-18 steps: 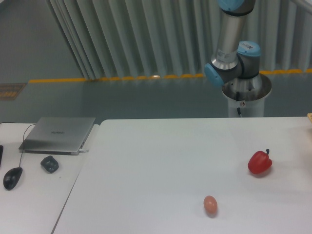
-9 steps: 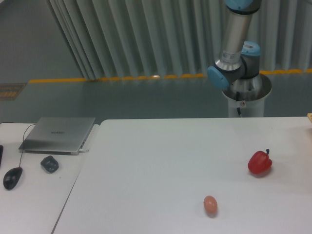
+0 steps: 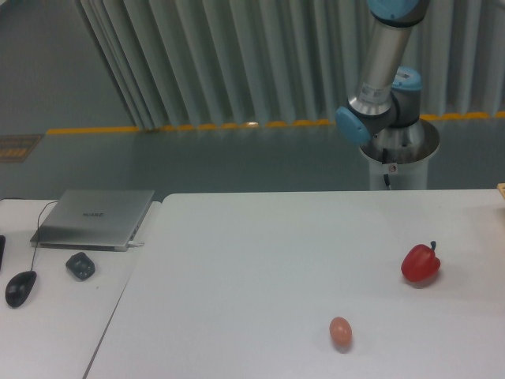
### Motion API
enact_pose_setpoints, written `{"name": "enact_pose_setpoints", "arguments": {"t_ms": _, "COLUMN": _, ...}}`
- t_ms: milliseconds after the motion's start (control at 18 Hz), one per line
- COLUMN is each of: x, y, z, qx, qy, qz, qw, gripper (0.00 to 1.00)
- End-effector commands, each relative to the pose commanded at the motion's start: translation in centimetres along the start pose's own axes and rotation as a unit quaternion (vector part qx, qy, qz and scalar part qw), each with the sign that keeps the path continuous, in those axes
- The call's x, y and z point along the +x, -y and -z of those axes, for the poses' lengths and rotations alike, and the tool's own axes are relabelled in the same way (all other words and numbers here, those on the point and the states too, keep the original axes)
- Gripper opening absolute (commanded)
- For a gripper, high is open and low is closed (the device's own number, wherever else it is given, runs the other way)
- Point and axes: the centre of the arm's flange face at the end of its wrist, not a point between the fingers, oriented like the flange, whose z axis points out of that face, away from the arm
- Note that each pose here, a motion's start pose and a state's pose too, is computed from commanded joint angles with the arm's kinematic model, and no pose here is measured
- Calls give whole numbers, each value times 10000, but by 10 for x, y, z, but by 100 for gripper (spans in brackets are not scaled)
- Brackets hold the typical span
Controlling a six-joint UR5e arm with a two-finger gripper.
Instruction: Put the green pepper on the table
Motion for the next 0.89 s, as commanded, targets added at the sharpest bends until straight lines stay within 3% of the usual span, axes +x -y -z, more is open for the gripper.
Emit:
{"name": "enact_pose_setpoints", "arguments": {"t_ms": 333, "x": -10, "y": -5, "z": -28, "qx": -133, "qy": -41, "qz": -213, "qw": 9997, "gripper": 100}}
{"name": "enact_pose_setpoints", "arguments": {"t_ms": 889, "x": -8, "y": -10, "z": -35, "qx": -380, "qy": -216, "qz": -217, "qw": 9988, "gripper": 100}}
